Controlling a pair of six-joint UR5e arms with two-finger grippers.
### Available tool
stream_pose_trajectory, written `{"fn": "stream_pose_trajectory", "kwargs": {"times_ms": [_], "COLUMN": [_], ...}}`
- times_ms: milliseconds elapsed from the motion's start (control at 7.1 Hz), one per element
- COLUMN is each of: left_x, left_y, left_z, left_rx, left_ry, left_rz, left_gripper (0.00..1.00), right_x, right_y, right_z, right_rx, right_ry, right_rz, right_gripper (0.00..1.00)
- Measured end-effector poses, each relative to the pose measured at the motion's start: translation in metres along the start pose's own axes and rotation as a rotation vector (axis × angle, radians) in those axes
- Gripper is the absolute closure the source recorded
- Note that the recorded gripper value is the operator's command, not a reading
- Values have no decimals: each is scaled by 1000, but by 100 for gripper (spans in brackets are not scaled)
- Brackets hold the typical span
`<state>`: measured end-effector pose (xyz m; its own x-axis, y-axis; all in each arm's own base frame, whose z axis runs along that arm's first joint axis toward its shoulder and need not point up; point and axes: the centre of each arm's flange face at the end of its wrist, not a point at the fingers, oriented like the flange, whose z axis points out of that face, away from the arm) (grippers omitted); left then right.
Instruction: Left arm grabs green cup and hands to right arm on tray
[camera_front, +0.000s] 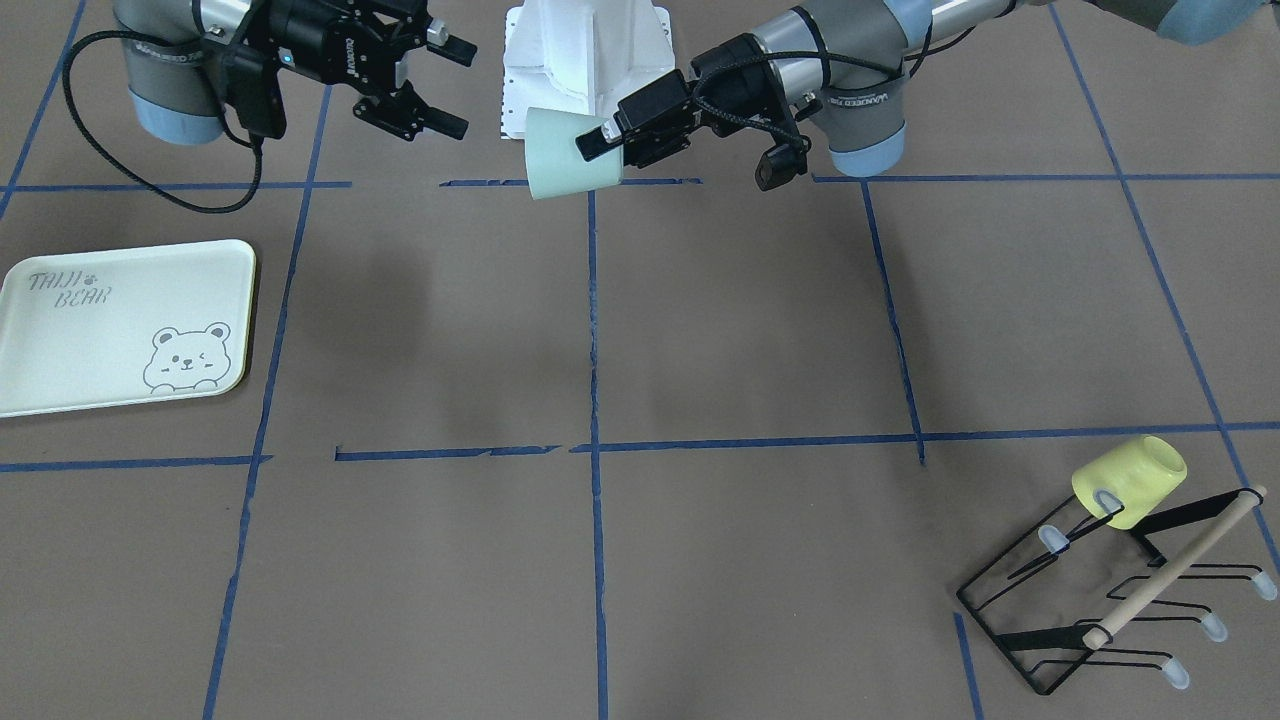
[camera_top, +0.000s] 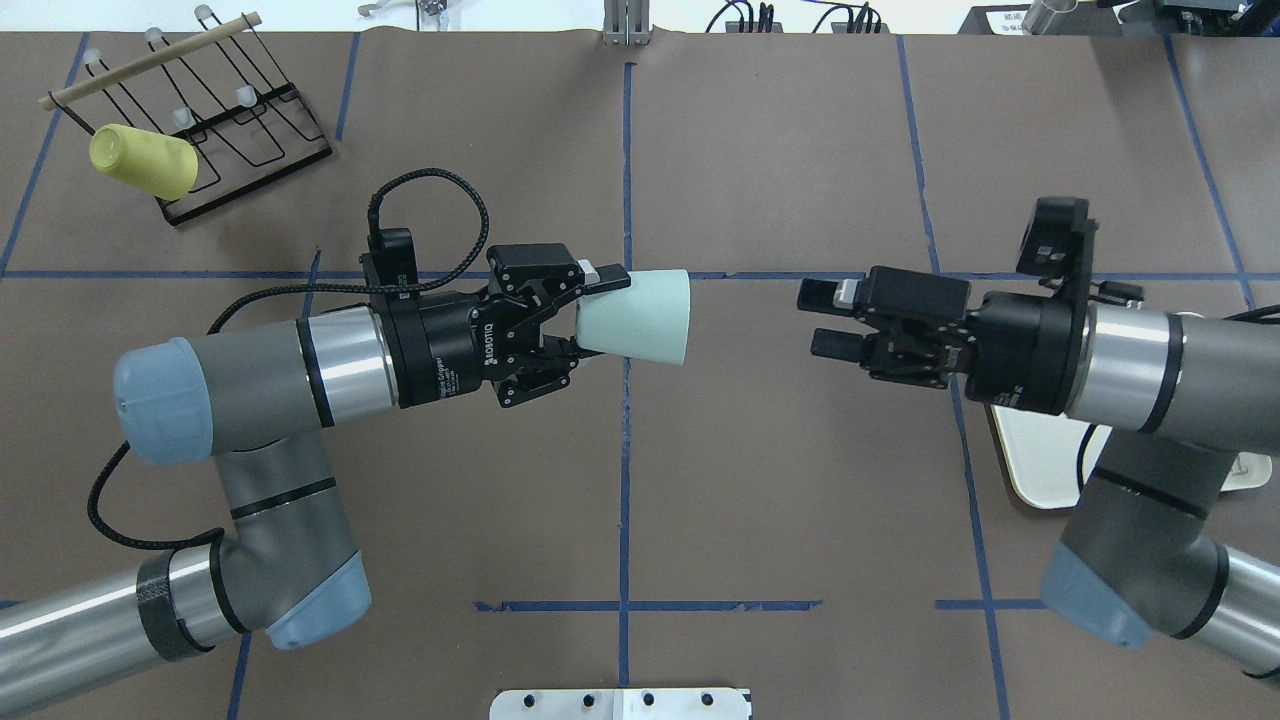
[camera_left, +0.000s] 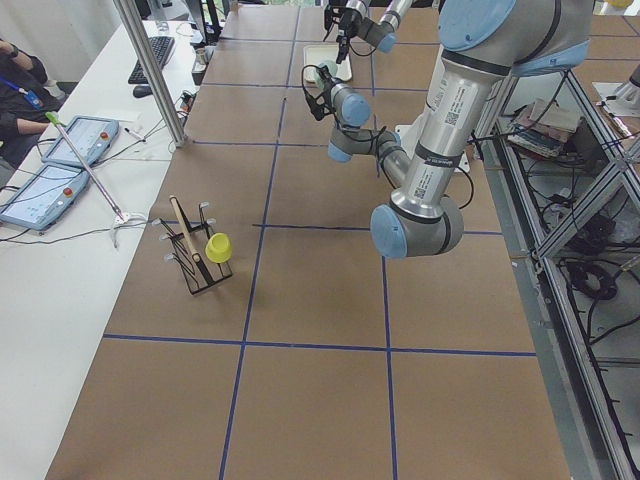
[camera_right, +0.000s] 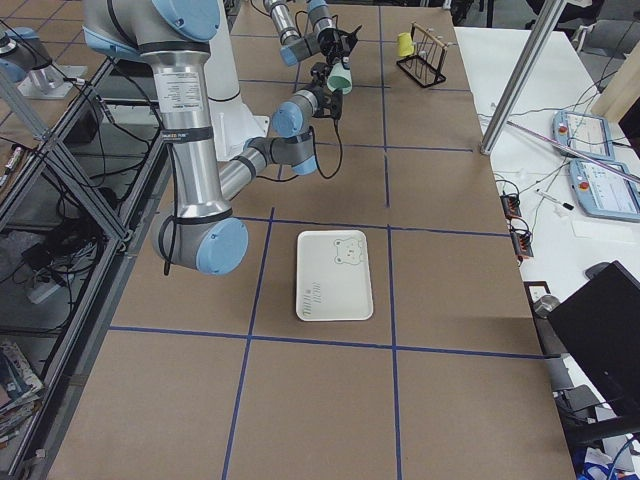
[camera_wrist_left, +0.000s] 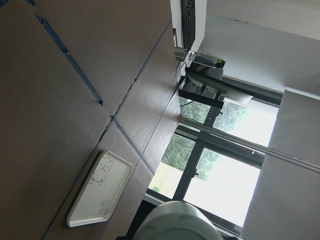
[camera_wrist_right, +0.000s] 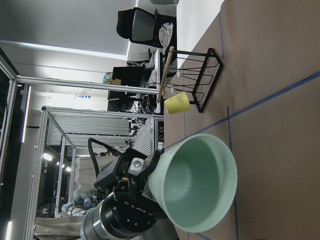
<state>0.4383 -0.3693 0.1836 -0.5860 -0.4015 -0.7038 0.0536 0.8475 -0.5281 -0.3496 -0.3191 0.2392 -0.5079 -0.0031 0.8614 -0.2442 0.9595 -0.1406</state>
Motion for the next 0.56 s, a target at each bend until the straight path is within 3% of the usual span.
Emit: {"fn": "stream_pose_trajectory", "kwargs": {"times_ms": [564], "left_x": [7], "left_y": [11], "left_z": [-4], "left_rx": [-34], "left_ry": [12], "left_rz": [-2], "left_gripper": [66], "right_x": [-9], "right_y": [14], "right_z": [19], "right_rx": [-27], "right_ry": [-37], "right_rz": [11], "right_gripper": [0]}}
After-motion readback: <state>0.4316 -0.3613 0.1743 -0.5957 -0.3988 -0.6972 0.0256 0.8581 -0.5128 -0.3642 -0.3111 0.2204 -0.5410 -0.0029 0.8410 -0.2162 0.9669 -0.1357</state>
